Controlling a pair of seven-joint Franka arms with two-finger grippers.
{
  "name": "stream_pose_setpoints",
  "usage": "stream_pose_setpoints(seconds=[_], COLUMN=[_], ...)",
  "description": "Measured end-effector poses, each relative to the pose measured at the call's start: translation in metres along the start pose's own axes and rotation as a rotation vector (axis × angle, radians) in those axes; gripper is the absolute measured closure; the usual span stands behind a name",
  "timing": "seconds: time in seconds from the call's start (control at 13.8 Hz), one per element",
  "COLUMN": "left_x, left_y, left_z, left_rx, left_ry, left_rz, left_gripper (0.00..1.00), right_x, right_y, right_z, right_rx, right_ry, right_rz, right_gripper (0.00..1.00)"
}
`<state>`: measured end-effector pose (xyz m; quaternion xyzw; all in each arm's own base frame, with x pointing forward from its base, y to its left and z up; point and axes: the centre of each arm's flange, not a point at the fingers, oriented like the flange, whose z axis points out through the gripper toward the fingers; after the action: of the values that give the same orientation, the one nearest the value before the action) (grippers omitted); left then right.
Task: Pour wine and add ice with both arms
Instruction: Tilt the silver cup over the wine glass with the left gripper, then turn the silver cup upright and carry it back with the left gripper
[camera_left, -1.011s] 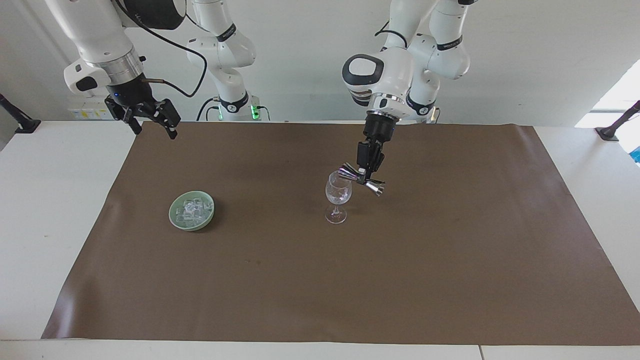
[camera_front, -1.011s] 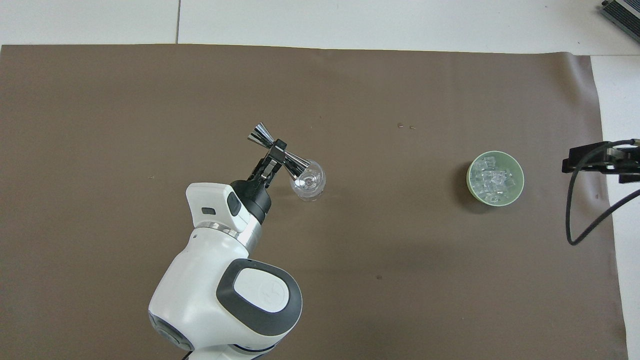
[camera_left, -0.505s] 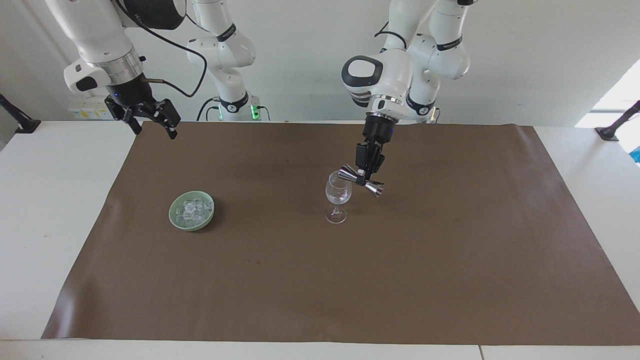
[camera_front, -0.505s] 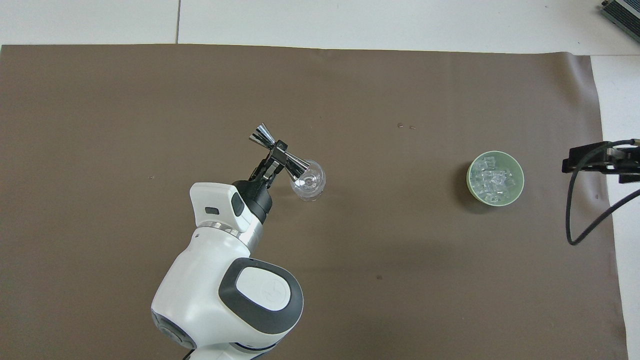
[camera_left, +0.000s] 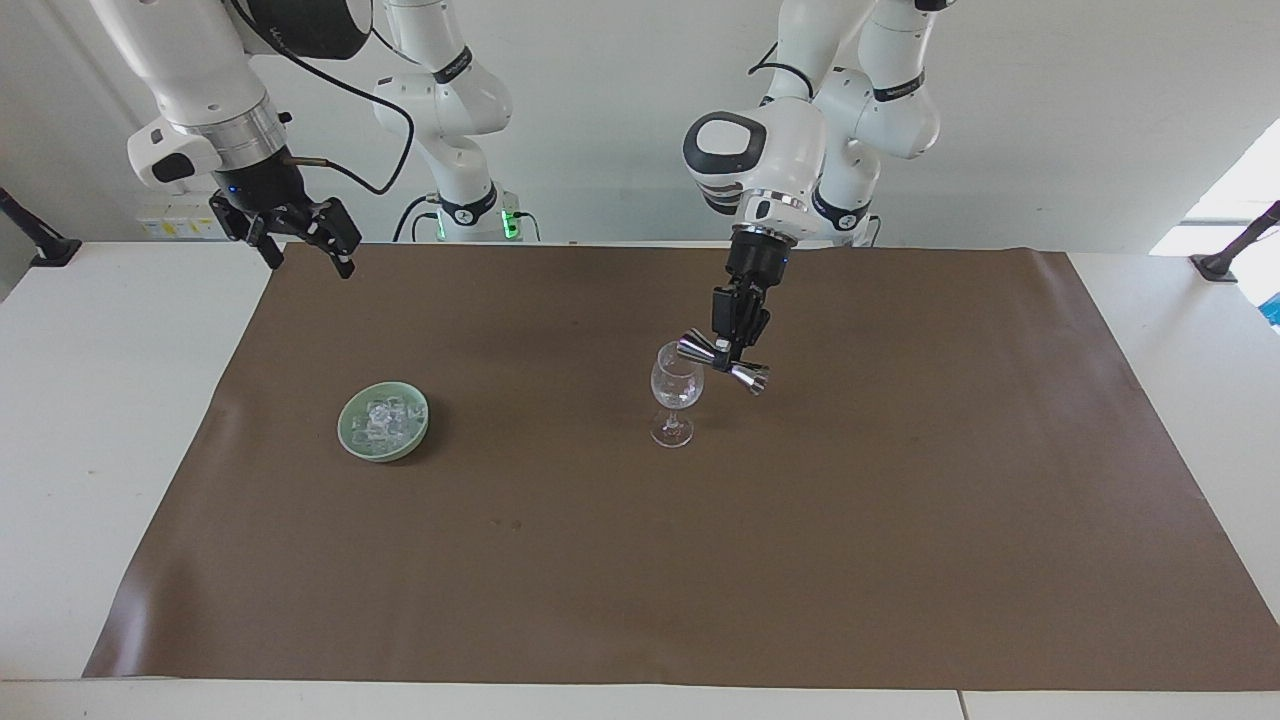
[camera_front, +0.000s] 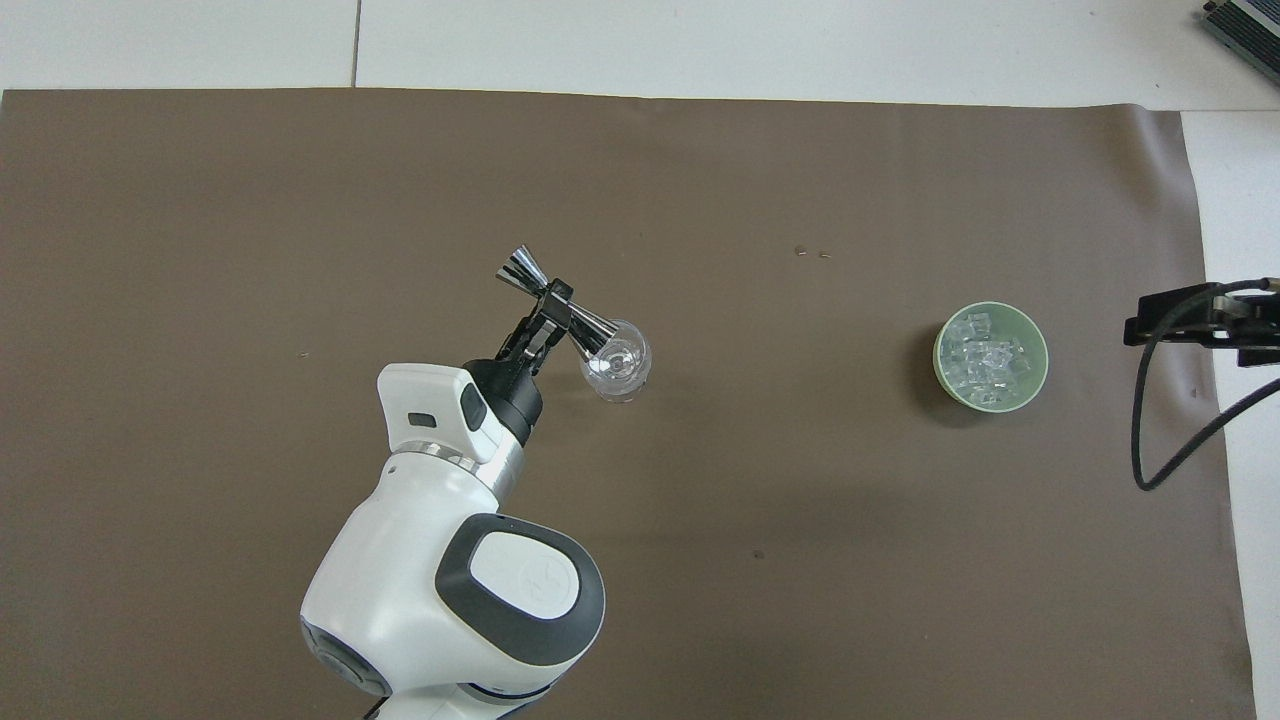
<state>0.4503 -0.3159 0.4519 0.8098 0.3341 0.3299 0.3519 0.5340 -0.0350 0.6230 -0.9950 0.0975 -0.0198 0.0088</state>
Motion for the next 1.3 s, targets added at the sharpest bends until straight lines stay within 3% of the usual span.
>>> stream_pose_setpoints(seconds=[0.36, 0.94, 1.3], left_x=[-0.001, 0.007, 0.029], left_y=[-0.003, -0.008, -0.011], left_z=[0.001, 0.016, 0.022], left_rx=[0.009, 0.006, 0.000], left_ry=[-0.008, -0.117, -0.149], left_rz=[-0.090, -0.328, -0.451], left_gripper=[0.79, 0.79, 0.79], right_x=[0.000, 0.000, 0.000], right_y=[0.000, 0.000, 0.000], right_z=[0.000, 0.000, 0.000], right_rx=[0.000, 0.000, 0.000], right_ry=[0.000, 0.000, 0.000], right_rz=[0.000, 0.000, 0.000], right_gripper=[0.00, 0.00, 0.00])
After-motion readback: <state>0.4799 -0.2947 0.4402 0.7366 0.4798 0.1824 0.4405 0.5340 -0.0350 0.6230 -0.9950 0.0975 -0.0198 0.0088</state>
